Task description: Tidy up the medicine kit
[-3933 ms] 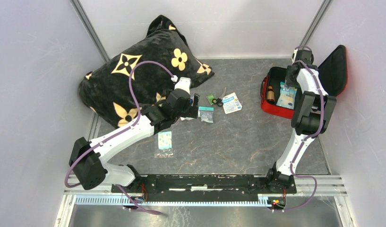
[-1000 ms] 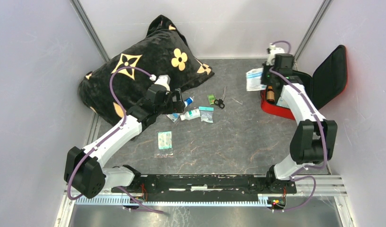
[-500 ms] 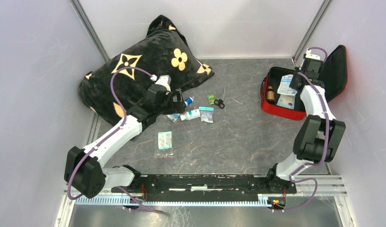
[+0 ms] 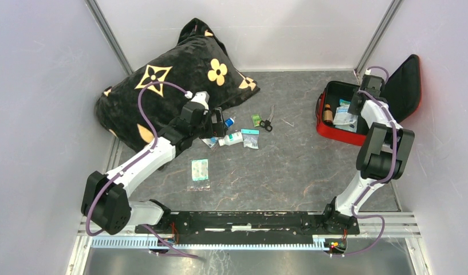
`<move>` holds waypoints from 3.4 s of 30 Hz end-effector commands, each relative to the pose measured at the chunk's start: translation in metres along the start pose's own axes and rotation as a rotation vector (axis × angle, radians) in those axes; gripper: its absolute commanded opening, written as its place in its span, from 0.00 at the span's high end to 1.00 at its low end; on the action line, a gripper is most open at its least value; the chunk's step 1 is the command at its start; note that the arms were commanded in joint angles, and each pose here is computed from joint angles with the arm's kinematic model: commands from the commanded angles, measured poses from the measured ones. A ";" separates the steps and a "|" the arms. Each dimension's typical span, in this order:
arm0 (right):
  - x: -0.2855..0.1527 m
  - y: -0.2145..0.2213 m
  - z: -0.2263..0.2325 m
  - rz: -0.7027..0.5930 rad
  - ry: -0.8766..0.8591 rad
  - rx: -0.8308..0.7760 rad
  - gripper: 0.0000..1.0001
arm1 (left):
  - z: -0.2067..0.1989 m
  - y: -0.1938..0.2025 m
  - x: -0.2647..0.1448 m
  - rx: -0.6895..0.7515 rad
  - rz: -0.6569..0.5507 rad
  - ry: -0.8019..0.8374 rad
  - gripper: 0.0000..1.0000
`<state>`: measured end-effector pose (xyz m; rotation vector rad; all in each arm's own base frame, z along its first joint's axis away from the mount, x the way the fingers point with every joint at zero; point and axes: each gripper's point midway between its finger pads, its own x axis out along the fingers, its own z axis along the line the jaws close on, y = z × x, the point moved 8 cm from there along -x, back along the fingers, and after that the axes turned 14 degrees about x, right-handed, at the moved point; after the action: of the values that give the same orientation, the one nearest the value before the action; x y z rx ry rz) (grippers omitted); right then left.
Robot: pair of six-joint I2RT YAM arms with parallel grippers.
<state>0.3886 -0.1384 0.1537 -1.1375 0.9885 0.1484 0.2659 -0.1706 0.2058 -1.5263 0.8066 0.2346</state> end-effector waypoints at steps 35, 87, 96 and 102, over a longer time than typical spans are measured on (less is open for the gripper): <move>-0.169 0.167 0.211 0.169 -0.862 -0.286 0.35 | 0.020 -0.062 -0.035 0.040 -0.154 -0.061 0.00; -0.138 0.213 0.236 0.212 -0.825 -0.359 1.00 | 0.018 -0.017 -0.021 -0.043 -0.038 -0.009 0.00; -0.151 0.141 0.189 0.037 -0.764 -0.246 1.00 | 0.018 -0.018 -0.023 -0.044 -0.039 -0.010 0.00; -0.127 0.069 0.125 -0.164 -0.529 -0.043 1.00 | 0.016 -0.017 -0.023 -0.051 -0.036 0.006 0.00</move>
<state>0.3444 0.0905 0.1921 -1.1021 0.3459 0.5554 0.2618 -0.1452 0.2186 -1.5332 0.8007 0.2573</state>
